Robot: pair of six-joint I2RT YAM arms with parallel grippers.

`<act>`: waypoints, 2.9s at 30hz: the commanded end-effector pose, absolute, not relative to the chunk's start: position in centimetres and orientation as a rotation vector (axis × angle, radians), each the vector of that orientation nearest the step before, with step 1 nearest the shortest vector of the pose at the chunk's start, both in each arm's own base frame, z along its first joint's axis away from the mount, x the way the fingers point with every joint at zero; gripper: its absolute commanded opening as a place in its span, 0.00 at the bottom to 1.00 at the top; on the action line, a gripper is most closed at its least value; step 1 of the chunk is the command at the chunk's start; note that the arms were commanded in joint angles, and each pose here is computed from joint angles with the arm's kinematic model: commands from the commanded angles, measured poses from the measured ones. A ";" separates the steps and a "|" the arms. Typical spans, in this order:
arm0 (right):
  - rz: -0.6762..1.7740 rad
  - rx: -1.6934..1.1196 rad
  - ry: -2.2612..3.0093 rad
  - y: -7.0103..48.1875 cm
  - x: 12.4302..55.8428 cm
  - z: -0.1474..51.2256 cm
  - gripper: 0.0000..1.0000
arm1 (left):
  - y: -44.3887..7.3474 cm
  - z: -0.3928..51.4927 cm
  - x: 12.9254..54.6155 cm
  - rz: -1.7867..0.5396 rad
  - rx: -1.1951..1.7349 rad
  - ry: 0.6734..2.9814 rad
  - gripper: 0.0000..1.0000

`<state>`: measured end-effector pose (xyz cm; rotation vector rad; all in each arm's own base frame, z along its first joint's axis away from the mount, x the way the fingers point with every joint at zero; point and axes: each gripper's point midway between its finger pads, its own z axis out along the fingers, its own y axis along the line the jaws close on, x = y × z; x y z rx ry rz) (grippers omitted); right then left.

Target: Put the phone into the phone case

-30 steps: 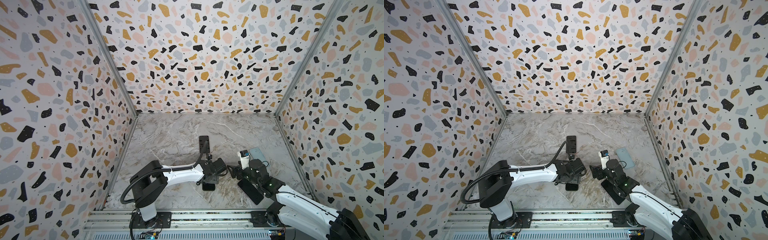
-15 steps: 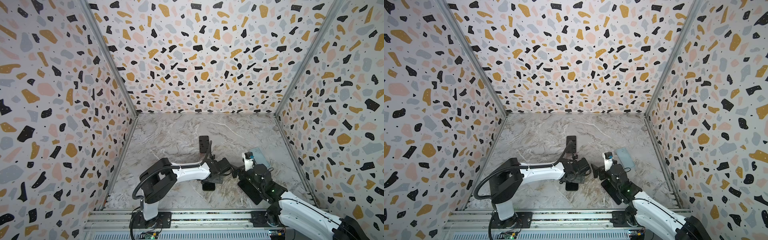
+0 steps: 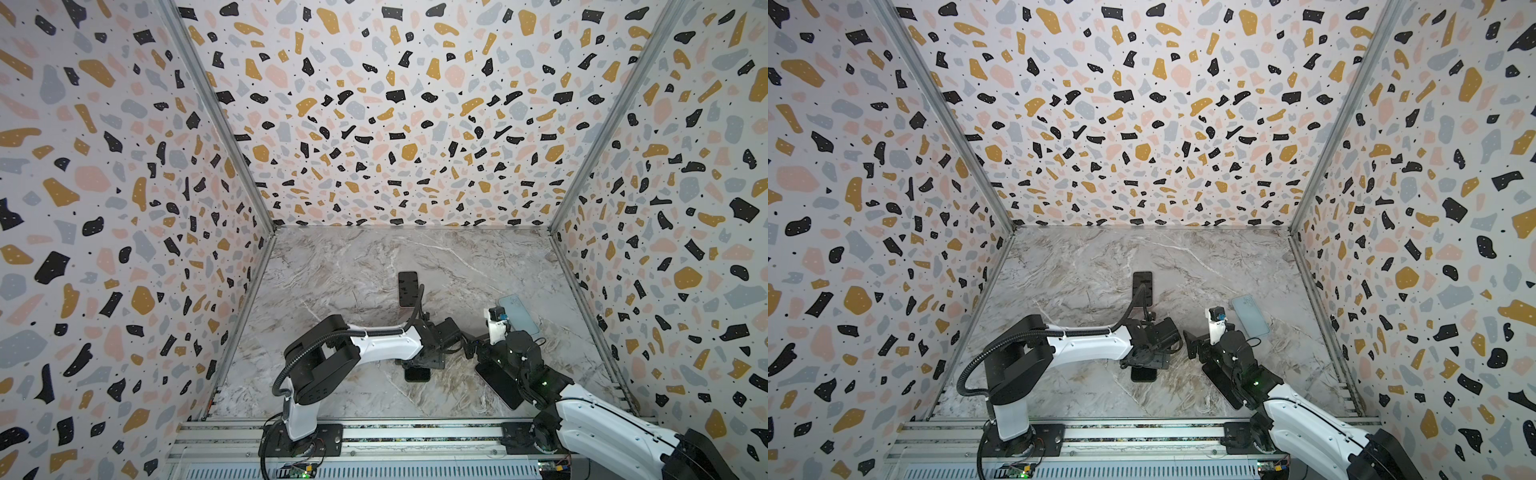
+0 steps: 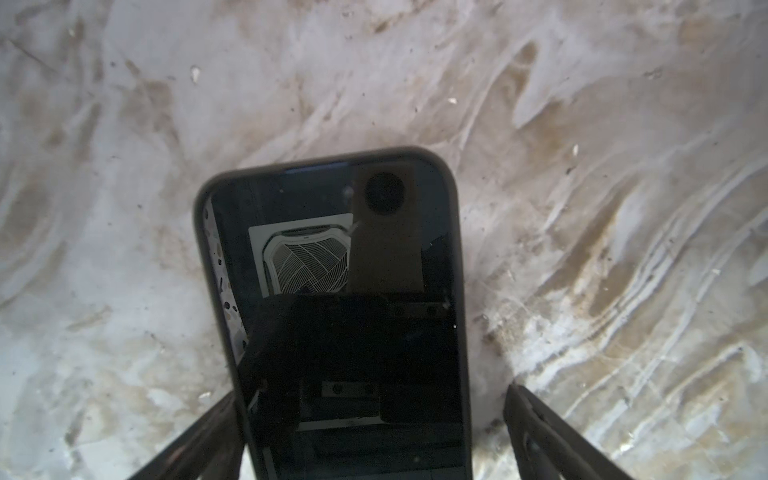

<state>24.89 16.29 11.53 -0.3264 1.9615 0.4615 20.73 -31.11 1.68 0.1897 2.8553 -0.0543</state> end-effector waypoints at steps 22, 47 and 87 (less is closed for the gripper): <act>0.489 -0.302 1.969 16.4 24.9 11.5 1.00 | -29.0 0.6 20.4 0.013 0.151 2.878 0.76; 0.471 -0.275 2.012 16.4 25.4 11.2 0.99 | -27.6 4.0 23.8 0.037 0.155 2.779 0.68; 0.468 -0.381 1.957 18.2 26.7 12.5 0.99 | -20.2 5.0 44.1 0.185 0.110 2.765 0.67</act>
